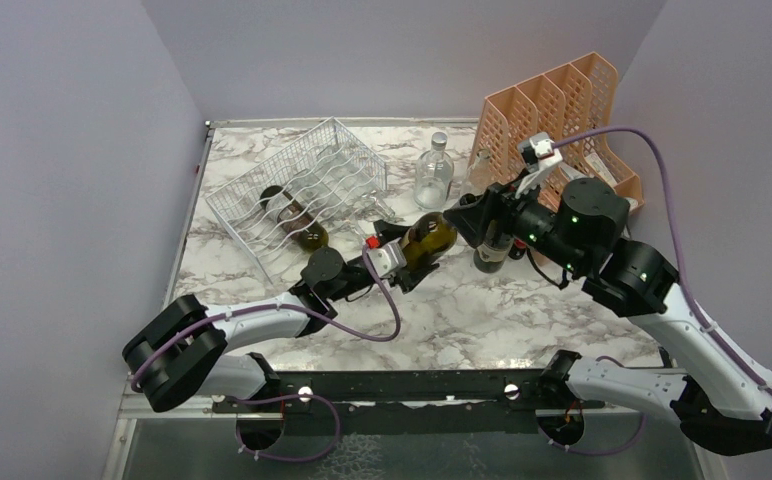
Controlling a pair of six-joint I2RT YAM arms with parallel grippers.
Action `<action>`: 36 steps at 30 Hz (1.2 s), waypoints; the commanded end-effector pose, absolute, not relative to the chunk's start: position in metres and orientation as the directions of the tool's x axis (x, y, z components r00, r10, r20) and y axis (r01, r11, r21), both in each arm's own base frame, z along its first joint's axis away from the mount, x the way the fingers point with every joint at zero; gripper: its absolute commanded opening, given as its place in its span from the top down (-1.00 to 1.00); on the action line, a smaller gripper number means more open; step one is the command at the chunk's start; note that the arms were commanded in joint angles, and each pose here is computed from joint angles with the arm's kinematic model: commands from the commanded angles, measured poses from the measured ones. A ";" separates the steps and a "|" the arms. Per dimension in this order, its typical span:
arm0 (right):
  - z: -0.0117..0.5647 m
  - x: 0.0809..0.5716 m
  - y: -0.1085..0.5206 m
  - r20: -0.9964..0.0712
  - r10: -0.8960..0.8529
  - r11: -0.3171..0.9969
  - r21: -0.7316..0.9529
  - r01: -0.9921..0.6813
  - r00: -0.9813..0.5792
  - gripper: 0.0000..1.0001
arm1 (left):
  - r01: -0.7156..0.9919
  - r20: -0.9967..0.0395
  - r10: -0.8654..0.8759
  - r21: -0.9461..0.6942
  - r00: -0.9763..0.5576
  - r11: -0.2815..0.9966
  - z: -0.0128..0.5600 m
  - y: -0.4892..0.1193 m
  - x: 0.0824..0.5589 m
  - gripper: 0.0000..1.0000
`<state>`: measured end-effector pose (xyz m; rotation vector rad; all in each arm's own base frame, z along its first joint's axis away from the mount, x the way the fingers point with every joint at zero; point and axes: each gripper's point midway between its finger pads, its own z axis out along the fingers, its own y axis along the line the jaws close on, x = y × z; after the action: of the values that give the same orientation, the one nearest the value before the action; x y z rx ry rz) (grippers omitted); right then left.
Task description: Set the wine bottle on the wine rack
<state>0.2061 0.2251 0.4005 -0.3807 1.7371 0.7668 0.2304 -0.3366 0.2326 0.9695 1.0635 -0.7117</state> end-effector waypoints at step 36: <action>0.296 0.150 0.197 -0.775 -0.271 0.726 0.225 -0.650 -0.571 -0.35 | -0.067 0.073 0.249 0.997 0.966 -0.033 0.361 -0.349 0.243 1.00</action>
<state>0.1541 0.1914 0.2999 -0.6874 2.1586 0.6024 0.2545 -0.3500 0.3057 1.6175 0.3186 0.1523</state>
